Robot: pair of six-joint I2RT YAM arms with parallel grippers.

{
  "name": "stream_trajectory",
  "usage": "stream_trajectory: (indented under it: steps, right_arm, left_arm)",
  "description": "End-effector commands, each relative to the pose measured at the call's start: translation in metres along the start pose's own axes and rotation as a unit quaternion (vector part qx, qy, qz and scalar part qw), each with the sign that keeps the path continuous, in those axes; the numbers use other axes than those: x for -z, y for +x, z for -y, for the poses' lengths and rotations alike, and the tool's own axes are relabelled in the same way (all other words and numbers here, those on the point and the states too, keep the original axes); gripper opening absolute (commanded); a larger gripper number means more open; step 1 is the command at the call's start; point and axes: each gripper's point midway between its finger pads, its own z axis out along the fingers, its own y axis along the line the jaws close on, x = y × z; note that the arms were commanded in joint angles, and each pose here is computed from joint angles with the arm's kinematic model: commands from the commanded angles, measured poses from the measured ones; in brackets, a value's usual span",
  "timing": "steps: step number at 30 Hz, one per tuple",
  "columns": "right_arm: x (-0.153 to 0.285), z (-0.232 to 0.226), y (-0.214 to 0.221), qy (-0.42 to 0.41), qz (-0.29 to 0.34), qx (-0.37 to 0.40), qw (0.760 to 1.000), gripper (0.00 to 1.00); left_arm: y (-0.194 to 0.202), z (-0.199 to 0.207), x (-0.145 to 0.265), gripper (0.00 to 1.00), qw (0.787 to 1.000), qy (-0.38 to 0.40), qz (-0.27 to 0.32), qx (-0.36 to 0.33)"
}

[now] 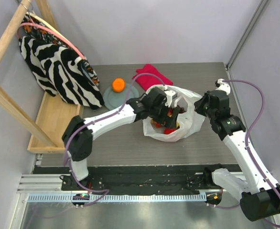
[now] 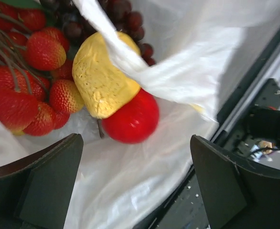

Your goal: Place the fruits into the plastic bag

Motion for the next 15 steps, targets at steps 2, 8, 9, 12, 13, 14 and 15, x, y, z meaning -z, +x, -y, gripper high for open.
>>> stream_trajectory:
  steps: [2, 8, 9, 12, 13, 14, 15]
  right_arm:
    - [0.004, -0.005, -0.019, -0.004, 0.031, -0.003, 0.999, 0.01]
    - [0.005, -0.004, -0.017, -0.005, 0.031, -0.003, 1.000, 0.01]
    - [0.005, -0.004, -0.018, -0.004, 0.031, -0.003, 0.999, 0.01]
    - [0.006, -0.003, -0.019, -0.003, 0.034, -0.004, 0.999, 0.01]
    - [0.006, -0.004, -0.019, -0.004, 0.035, -0.004, 0.999, 0.01]
    - [0.007, -0.003, -0.019, -0.002, 0.036, -0.004, 0.999, 0.01]
    - [0.007, -0.003, -0.019, -0.002, 0.035, -0.004, 0.999, 0.01]
  left_arm:
    - [-0.039, 0.028, 0.056, 1.00, 0.994, 0.039, 0.095, -0.040]
    - [-0.065, 0.039, 0.098, 1.00, 0.983, 0.066, 0.158, -0.057]
    - [-0.072, 0.034, 0.104, 1.00, 0.982, 0.064, 0.172, -0.054]
    - [-0.088, 0.014, 0.124, 1.00, 0.977, 0.035, 0.205, -0.048]
    - [-0.092, 0.005, 0.129, 1.00, 0.976, 0.021, 0.213, -0.042]
    - [-0.099, -0.011, 0.139, 1.00, 0.973, 0.000, 0.227, -0.031]
    - [-0.105, -0.024, 0.145, 1.00, 0.971, -0.025, 0.238, -0.021]
